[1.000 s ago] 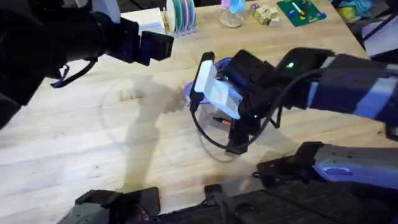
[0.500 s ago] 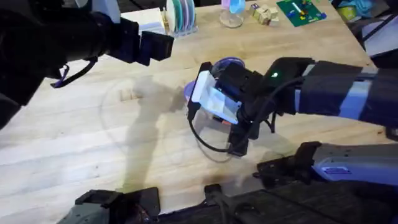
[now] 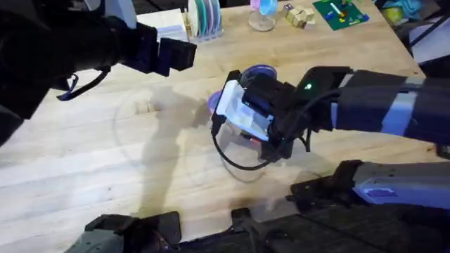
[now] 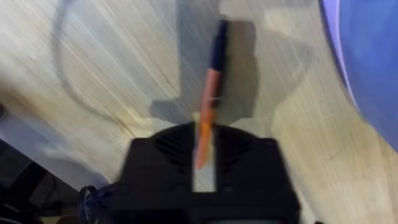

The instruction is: Unzip the bag, pick up the pens from the table one at a time and place them inside, then zip the bag closed.

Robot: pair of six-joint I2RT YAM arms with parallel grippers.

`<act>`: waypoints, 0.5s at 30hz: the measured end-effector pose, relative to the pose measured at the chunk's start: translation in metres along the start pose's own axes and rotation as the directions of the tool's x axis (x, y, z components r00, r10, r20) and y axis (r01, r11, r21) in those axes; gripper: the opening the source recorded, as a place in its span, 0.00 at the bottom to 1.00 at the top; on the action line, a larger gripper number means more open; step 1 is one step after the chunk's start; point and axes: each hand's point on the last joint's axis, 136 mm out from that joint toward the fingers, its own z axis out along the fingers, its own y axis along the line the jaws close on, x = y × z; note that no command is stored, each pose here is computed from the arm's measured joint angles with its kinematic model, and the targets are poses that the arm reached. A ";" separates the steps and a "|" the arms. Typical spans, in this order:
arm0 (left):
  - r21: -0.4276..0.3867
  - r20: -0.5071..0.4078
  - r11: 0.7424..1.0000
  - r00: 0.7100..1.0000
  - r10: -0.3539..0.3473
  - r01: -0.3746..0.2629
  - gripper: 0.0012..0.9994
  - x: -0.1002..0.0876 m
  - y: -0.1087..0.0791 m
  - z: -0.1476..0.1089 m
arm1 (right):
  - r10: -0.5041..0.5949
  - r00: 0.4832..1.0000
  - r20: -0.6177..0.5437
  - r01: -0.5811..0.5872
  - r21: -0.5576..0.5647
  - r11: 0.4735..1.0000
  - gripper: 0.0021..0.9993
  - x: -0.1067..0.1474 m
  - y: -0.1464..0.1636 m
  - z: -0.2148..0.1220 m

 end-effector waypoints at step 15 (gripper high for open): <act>0.000 0.000 1.000 1.000 0.000 0.000 0.99 0.000 0.000 0.000 | 0.014 1.000 -0.025 -0.013 0.037 0.999 0.03 -0.007 -0.010 -0.027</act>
